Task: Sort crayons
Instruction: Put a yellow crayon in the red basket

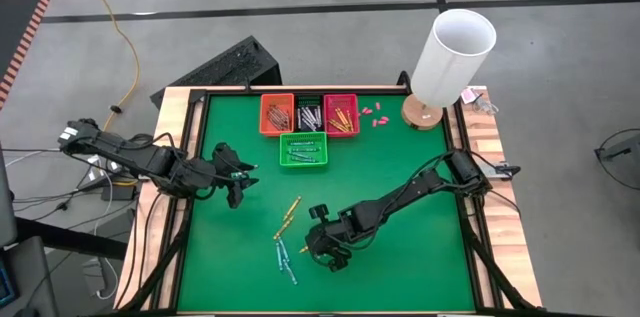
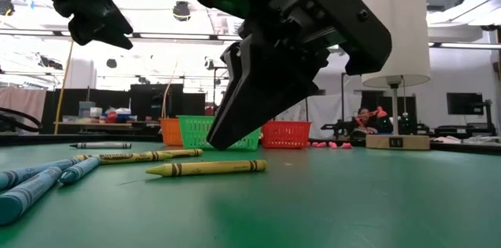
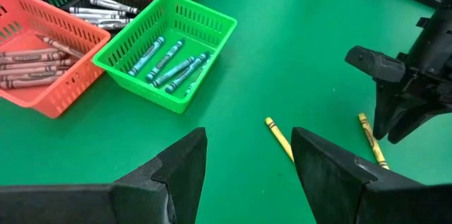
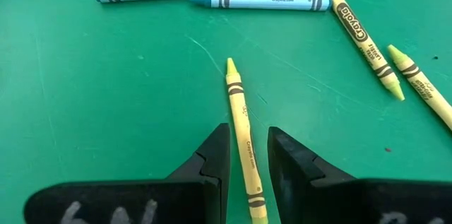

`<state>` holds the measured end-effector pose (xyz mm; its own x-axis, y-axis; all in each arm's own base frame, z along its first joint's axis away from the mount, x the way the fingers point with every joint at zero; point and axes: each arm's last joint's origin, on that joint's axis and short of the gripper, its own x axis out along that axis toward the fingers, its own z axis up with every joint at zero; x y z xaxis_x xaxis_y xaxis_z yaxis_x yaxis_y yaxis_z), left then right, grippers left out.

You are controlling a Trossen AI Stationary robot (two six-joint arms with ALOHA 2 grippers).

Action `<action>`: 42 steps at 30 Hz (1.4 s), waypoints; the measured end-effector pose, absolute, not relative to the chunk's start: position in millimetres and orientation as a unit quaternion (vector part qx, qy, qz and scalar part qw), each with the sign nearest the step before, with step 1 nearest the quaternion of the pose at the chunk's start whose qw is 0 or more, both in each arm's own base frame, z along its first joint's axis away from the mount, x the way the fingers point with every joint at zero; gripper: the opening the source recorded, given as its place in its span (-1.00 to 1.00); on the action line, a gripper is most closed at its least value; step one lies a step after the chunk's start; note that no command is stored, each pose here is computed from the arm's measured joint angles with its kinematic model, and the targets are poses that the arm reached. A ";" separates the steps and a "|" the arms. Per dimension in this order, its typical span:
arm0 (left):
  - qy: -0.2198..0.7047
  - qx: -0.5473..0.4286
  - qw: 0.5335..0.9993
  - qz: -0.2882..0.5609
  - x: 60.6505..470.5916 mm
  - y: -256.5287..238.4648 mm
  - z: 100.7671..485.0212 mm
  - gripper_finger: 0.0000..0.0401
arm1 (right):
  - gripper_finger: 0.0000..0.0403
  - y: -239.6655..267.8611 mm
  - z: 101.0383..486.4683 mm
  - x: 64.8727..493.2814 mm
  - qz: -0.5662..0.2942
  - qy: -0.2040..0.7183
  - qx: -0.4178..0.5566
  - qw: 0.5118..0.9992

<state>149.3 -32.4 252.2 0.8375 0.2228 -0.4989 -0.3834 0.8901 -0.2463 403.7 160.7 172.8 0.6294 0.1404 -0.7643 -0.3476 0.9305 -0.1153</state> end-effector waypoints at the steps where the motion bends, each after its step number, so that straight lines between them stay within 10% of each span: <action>1: 0.235 -0.171 0.943 0.161 149.3 -32.4 252.2 -0.02 | -0.55 160.7 172.8 403.7 0.137 0.408 -0.127 0.894; 35: 0.229 -0.157 0.944 0.181 148.8 -30.9 252.4 -0.02 | -0.55 162.3 146.9 409.3 0.118 0.428 -0.126 0.887; 42: 0.228 -0.157 0.943 0.183 148.9 -30.8 252.5 -0.02 | -0.81 161.7 145.7 408.4 0.118 0.434 -0.127 0.884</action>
